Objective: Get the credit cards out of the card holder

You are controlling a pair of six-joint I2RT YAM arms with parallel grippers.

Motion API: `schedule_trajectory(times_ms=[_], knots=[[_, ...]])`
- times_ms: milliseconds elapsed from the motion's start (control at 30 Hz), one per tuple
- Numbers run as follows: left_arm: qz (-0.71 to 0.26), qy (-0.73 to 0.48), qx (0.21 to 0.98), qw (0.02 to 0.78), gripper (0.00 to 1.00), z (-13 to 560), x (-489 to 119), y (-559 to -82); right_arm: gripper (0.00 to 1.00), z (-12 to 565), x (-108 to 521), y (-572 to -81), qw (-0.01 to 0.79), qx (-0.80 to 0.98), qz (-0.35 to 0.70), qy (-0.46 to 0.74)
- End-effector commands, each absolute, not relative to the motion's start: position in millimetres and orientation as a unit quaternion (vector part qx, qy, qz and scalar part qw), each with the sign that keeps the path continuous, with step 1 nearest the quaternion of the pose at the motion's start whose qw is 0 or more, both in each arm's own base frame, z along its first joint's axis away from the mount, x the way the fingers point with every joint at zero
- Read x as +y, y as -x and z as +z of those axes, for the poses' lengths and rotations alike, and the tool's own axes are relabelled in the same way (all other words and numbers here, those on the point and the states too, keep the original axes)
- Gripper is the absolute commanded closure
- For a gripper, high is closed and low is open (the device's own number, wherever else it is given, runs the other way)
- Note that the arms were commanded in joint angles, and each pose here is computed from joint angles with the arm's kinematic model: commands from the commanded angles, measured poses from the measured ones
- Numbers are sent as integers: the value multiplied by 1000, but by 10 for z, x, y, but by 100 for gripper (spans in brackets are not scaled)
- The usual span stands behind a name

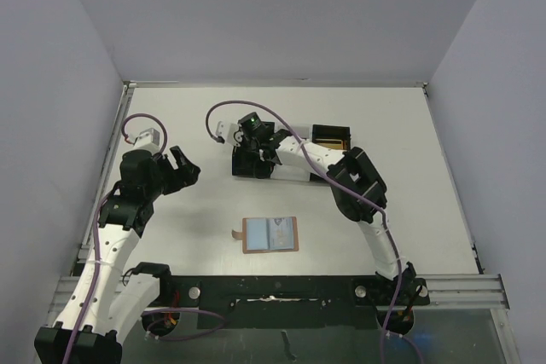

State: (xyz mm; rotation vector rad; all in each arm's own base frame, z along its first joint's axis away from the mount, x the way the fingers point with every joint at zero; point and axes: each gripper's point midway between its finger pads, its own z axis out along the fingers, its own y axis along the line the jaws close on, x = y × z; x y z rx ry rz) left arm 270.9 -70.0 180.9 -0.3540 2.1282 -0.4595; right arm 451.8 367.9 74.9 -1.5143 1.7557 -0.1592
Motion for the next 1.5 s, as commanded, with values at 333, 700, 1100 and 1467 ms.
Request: schedule_trajectory(times_ms=[333,700,1100,1467], knots=[[-192,129,848,476,25,1945,-708,-2784,98,882,3681,-4856,428,640,-148,621],[-211,111,851,468,25,1910,-802,-2800,73,831,3682,-4817,428,634,-142,628],[-219,104,855,459,27,1865,-844,-2805,56,763,3643,-4834,414,643,-138,629],[-222,102,857,454,27,1845,-861,-2806,48,756,3613,-4890,414,660,-125,615]])
